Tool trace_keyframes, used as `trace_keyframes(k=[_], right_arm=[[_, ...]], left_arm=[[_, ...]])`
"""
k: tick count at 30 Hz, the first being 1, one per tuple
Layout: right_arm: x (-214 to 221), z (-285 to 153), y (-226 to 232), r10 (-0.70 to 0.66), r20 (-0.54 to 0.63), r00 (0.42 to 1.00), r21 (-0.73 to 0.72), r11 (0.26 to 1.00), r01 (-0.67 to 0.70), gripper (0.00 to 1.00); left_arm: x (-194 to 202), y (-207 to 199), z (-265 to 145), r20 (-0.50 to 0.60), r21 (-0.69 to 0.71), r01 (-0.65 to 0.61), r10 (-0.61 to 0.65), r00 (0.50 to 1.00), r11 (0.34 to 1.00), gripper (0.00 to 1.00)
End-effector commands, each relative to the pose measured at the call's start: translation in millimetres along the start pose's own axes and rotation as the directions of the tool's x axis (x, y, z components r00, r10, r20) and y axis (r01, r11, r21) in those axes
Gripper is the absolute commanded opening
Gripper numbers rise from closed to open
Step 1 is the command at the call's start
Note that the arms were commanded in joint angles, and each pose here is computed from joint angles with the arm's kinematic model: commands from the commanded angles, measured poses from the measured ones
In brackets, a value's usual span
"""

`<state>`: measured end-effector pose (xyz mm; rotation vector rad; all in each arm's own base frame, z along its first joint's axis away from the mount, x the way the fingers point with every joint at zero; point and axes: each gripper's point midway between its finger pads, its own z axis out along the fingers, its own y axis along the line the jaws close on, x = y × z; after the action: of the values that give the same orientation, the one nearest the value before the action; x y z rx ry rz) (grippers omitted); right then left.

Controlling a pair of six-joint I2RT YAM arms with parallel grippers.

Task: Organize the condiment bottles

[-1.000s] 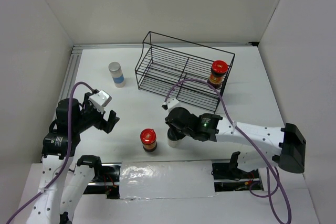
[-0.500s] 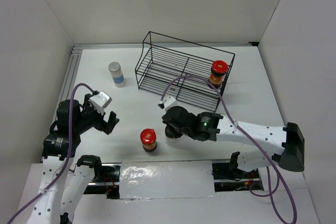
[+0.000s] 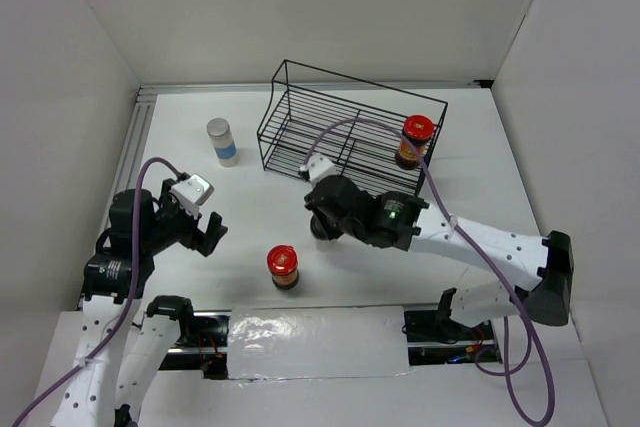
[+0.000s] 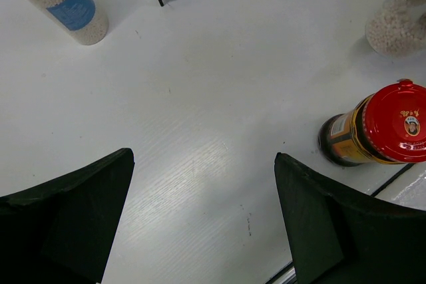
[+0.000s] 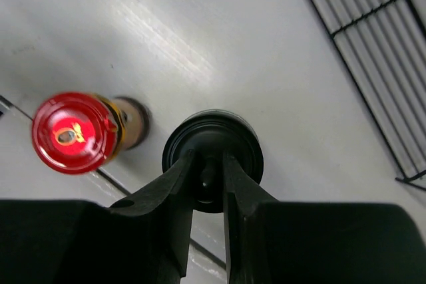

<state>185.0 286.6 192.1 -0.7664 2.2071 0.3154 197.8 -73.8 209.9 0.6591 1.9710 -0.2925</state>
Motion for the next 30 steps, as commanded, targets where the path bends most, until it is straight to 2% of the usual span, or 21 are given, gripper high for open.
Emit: trace_keyframes(k=[1,11,16,22,30], right_arm=[[-68.6,-24.5,-6.3,0.007,0.146,0.989,-0.004,1.0,-0.006,0.0],[-177.3,-50.7,-45.2,0.0,0.321,0.947,-0.001,1.0,0.0,0.0],[-216.5,-45.0,-76.1,0.003,0.384,0.923,0.047,0.999,-0.022,0.0],[-248.1,-33.5,-112.3,0.039,0.43,0.902,0.088,0.993,-0.084,0.0],[-253.7,6.9,-148.6,0.079,0.389,0.918,0.131,0.982,-0.139,0.0]], left_arm=[[-3.0,1.8,1.6,0.01,0.0,-0.01,0.01,1.0,1.0,0.99],[2.8,0.5,3.8,-0.002,0.006,-0.002,0.002,1.0,1.0,0.99],[8.0,-0.1,5.2,-0.011,0.006,0.002,-0.002,1.0,1.0,0.99],[14.4,-1.2,7.9,-0.023,0.01,0.011,-0.011,1.0,1.0,0.99],[20.5,-1.8,12.4,-0.03,0.015,0.02,-0.019,0.999,1.0,0.99]])
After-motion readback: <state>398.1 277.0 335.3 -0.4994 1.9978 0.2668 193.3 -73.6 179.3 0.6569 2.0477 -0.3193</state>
